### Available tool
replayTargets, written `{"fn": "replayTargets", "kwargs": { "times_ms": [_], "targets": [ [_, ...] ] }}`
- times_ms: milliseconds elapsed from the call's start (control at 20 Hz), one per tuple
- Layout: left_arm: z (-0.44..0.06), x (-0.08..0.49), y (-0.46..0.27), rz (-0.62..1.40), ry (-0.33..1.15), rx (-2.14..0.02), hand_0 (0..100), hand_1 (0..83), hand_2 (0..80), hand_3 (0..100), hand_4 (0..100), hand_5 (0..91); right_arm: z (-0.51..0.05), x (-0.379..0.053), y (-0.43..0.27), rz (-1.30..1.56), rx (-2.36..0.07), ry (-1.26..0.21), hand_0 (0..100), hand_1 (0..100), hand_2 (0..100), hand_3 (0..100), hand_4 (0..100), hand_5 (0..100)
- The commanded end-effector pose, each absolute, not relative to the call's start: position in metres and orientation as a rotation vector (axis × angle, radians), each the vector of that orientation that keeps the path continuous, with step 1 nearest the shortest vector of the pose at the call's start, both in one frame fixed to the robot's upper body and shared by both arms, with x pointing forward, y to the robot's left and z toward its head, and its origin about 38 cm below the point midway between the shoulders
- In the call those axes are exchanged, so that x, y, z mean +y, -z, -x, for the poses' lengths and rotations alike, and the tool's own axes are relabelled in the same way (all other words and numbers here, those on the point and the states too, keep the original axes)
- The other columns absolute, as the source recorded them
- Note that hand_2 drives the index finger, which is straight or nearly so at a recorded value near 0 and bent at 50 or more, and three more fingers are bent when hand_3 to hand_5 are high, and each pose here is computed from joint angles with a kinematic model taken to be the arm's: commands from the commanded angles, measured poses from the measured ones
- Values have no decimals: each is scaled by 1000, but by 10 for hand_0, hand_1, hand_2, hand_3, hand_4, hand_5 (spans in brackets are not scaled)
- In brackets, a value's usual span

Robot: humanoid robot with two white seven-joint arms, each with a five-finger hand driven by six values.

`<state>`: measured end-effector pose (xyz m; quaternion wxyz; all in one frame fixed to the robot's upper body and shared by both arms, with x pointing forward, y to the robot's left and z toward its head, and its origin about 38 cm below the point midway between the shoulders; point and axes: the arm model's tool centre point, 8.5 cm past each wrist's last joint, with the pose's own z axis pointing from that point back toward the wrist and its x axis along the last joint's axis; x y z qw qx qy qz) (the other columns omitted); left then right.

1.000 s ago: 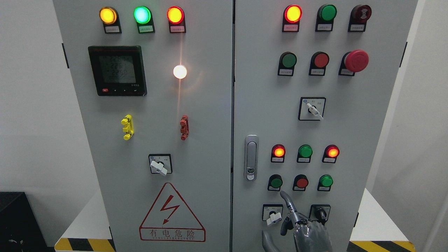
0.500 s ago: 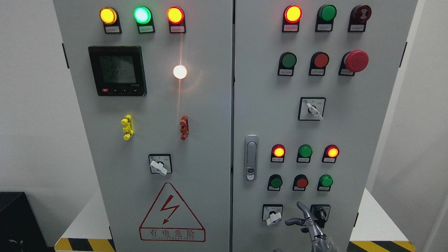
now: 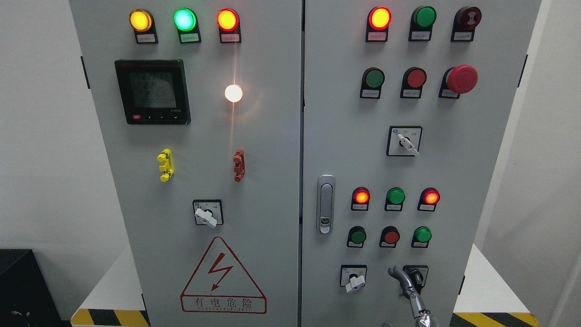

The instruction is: Press green start button

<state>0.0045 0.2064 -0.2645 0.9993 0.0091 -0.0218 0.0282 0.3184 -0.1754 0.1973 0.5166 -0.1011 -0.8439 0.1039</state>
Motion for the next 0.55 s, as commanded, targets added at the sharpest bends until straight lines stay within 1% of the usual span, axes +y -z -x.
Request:
{"fn": "replayTargets", "kwargs": {
  "times_ms": [0,500],
  "targets": [
    [-29,206,264,-15,-55,-93,120,556,0,0,0,0,-309,-172,-216,140,-2087,-204,0,17,0,57,22,0],
    [-29,207,264,-16,-55,-93,120,556,0,0,0,0,-310,-171,-217,102,-2091,-186,0,10,0,37,4,0]
  ]
}}
